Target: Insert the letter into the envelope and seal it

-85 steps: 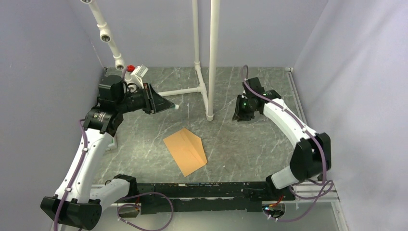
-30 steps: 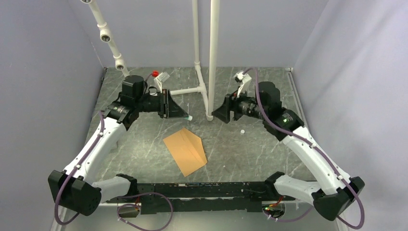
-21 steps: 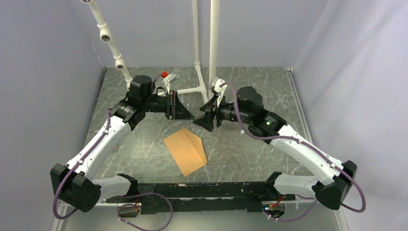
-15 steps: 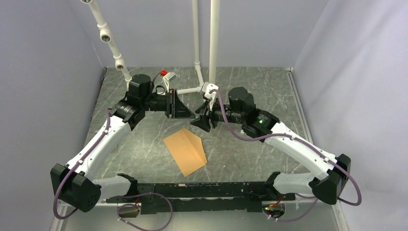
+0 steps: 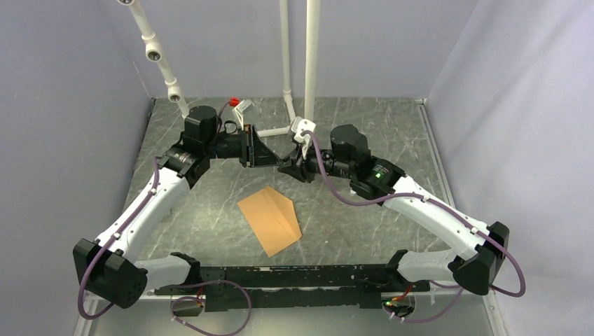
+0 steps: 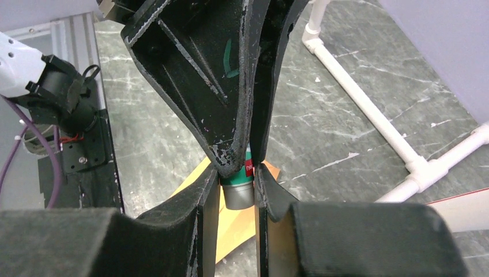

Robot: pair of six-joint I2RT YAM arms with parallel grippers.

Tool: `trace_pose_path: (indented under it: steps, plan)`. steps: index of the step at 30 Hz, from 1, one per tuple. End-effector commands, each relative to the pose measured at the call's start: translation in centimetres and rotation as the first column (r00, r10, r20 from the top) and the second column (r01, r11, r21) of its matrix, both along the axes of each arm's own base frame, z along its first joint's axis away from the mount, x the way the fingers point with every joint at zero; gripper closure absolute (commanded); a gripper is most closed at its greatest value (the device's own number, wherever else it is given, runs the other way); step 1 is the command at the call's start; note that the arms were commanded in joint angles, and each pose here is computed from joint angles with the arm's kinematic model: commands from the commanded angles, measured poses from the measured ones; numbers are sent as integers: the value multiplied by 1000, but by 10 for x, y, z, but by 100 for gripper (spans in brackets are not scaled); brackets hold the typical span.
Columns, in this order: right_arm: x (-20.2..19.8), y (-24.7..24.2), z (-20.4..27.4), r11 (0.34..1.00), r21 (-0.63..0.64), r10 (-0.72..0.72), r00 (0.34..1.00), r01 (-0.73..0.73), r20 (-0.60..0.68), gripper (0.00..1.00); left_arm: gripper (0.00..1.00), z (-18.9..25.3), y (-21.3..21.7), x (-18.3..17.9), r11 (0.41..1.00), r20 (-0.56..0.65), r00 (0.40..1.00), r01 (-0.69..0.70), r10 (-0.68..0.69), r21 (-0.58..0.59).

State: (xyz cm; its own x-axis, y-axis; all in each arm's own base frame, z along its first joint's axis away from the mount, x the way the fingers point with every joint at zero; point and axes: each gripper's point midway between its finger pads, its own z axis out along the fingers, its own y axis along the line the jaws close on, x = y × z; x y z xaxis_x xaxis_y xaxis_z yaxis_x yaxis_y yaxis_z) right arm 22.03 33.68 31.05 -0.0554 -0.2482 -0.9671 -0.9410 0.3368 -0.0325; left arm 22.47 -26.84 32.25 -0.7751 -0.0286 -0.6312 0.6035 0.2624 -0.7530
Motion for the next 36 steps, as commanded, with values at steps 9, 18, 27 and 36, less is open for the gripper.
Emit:
trace_pose_path:
  steps: [9, 18, 27, 36]
  plan:
    - [31, 16, 60, 919, 322, -188, 971, 227, -150, 100, 79, 52, 8, 33, 956, 157, 948, -255, 276, -144]
    - [42, 46, 86, 820, 482, -107, 909, 310, -403, 100, 95, 54, 22, 58, 891, 232, 866, -397, 444, -222]
    - [35, 57, 83, 803, 506, -15, 859, 316, -512, 65, 97, 47, 31, 65, 877, 273, 834, -454, 480, -156]
    - [33, 56, 73, 831, 467, -29, 862, 303, -506, 57, 97, 54, 24, 58, 898, 266, 859, -403, 438, -177]
